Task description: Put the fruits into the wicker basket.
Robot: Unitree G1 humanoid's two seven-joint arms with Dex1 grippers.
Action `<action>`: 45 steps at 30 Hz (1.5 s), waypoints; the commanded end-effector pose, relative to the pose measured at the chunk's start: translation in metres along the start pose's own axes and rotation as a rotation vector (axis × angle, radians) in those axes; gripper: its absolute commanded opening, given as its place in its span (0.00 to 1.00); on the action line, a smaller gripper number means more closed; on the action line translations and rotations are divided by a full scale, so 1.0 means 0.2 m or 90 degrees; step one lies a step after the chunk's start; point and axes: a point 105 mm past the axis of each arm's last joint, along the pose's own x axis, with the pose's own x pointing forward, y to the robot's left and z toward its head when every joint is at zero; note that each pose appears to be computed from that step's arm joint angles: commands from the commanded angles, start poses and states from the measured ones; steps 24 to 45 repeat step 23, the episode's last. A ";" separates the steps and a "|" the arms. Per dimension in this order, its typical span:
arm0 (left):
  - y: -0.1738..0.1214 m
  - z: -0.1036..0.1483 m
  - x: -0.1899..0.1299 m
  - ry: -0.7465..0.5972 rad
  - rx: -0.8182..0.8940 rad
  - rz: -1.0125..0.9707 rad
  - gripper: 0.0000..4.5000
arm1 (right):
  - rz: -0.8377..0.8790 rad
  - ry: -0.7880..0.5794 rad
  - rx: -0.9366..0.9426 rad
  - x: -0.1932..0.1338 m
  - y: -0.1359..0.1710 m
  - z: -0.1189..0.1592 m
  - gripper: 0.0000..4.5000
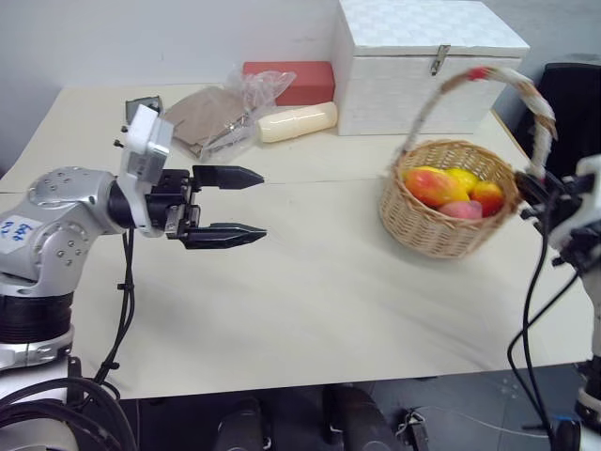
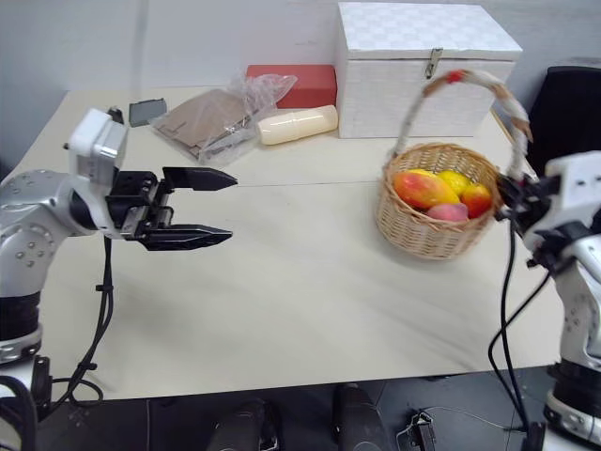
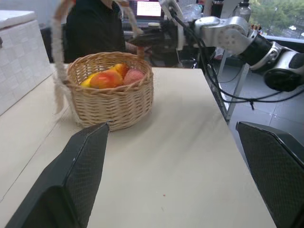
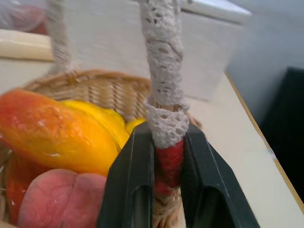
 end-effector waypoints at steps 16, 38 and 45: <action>0.12 0.00 -0.09 0.030 0.034 0.017 1.00 | 0.153 0.198 0.020 -0.84 -0.30 0.32 1.00; 0.13 -0.03 -0.08 0.019 0.036 0.030 1.00 | 0.158 0.169 0.058 -0.80 -0.32 0.33 1.00; 0.13 -0.03 -0.08 0.019 0.036 0.030 1.00 | 0.158 0.169 0.058 -0.80 -0.32 0.33 1.00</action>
